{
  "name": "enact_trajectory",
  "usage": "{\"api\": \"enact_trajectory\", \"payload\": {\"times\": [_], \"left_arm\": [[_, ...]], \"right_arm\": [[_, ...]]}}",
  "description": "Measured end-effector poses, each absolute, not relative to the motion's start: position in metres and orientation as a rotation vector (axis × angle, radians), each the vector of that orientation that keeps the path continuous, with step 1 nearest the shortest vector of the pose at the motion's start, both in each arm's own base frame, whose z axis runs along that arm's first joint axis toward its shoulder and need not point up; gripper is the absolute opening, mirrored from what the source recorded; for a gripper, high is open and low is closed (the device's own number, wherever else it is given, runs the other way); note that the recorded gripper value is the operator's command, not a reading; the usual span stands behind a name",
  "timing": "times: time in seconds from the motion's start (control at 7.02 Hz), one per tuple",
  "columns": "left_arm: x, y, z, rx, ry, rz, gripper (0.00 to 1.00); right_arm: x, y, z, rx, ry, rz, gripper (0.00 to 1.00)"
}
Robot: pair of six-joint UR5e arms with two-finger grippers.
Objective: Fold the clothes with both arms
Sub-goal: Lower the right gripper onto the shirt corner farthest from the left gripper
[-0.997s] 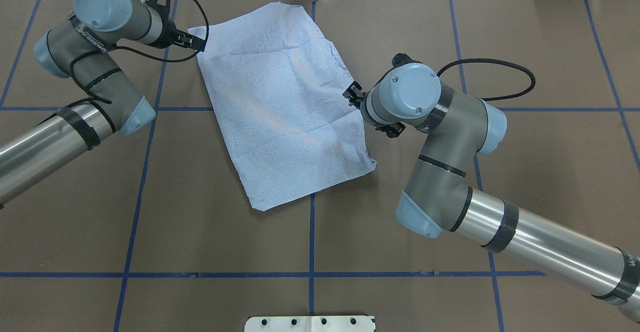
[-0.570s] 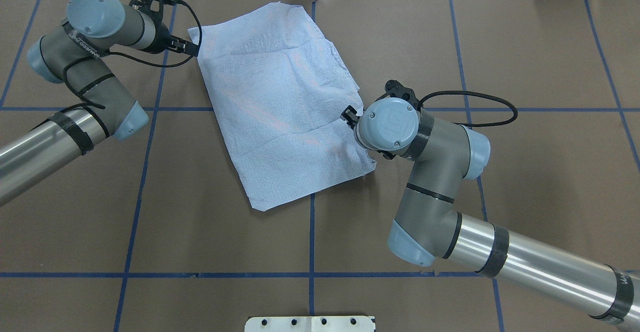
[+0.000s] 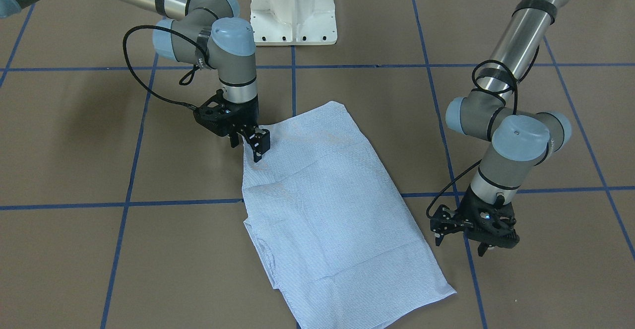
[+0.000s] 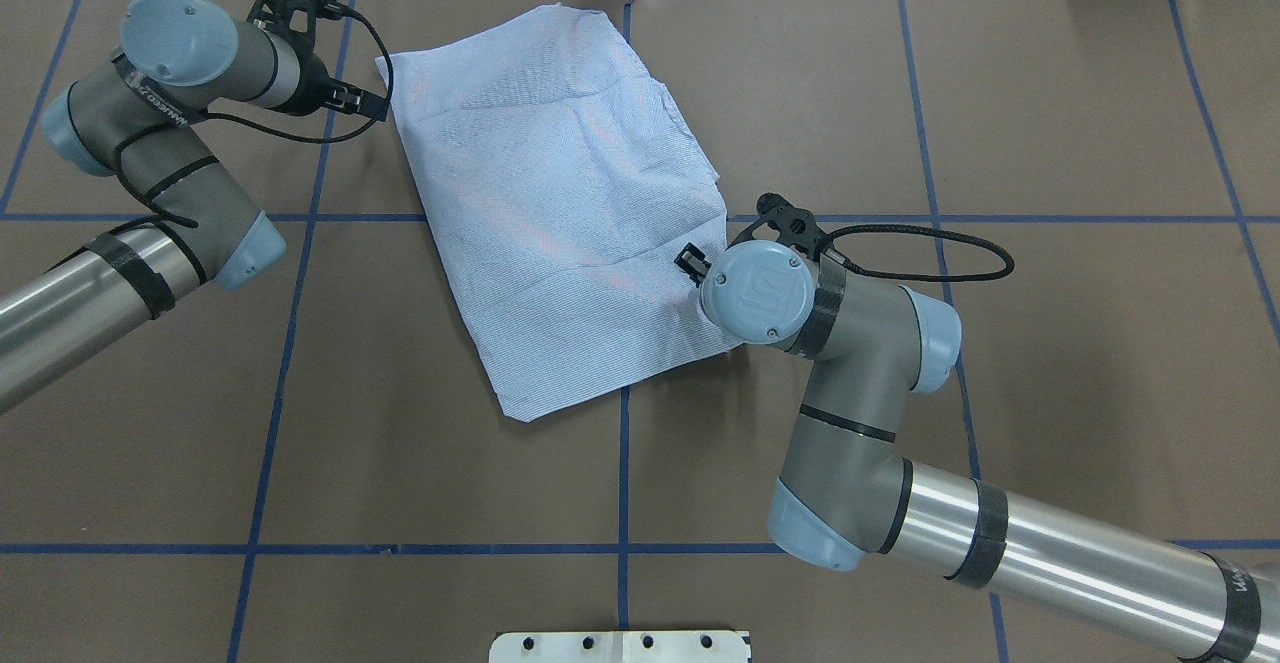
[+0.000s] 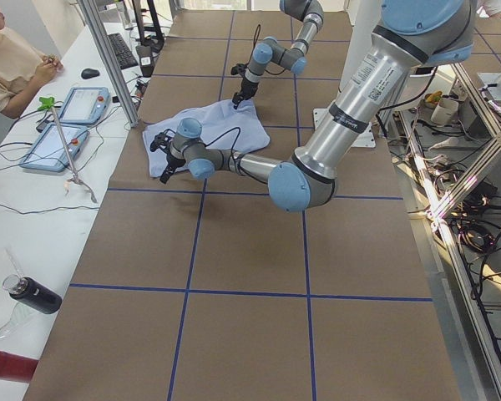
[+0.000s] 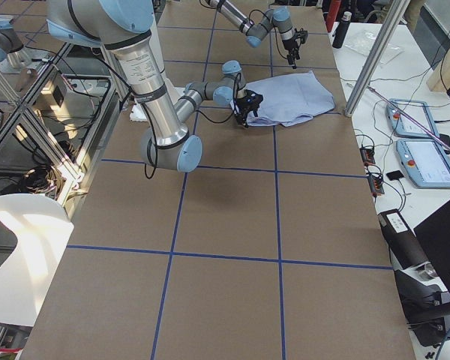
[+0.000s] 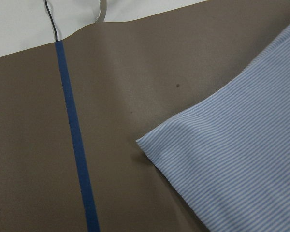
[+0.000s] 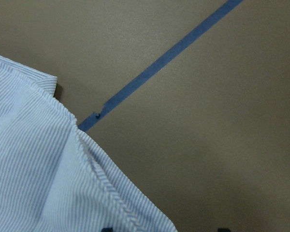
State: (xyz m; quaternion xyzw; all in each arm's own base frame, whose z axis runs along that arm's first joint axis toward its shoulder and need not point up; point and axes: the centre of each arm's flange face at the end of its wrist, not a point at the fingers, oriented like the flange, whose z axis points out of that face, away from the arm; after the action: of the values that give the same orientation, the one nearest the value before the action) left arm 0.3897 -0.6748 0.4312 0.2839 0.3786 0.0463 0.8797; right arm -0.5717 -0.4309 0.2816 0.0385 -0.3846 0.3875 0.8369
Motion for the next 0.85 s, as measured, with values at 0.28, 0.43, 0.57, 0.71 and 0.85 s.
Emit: {"api": "enact_trajectory", "payload": {"times": [0.28, 0.43, 0.57, 0.71, 0.85], "left_arm": [[0.3863, -0.6703, 0.4326, 0.595, 0.792, 0.097, 1.00], [0.3860, -0.6695, 0.4330, 0.595, 0.792, 0.097, 1.00], [0.3863, -0.6690, 0.4328, 0.596, 0.793, 0.098, 1.00], [0.3863, -0.6688, 0.4324, 0.596, 0.793, 0.098, 1.00], [0.3861, -0.6686, 0.4308, 0.599, 0.795, 0.099, 1.00]], "right_arm": [[-0.5776, -0.4232, 0.2828, 0.088, -0.811, 0.814, 0.46], [-0.5794, -0.4212, 0.2825, 0.090, -0.811, 0.813, 0.00], [-0.5802, -0.4207, 0.2809, 0.088, -0.812, 0.820, 0.00], [-0.5801, -0.4204, 0.2781, 0.080, -0.816, 0.839, 0.00], [-0.5793, -0.4198, 0.2753, 0.073, -0.822, 0.855, 0.00]]}}
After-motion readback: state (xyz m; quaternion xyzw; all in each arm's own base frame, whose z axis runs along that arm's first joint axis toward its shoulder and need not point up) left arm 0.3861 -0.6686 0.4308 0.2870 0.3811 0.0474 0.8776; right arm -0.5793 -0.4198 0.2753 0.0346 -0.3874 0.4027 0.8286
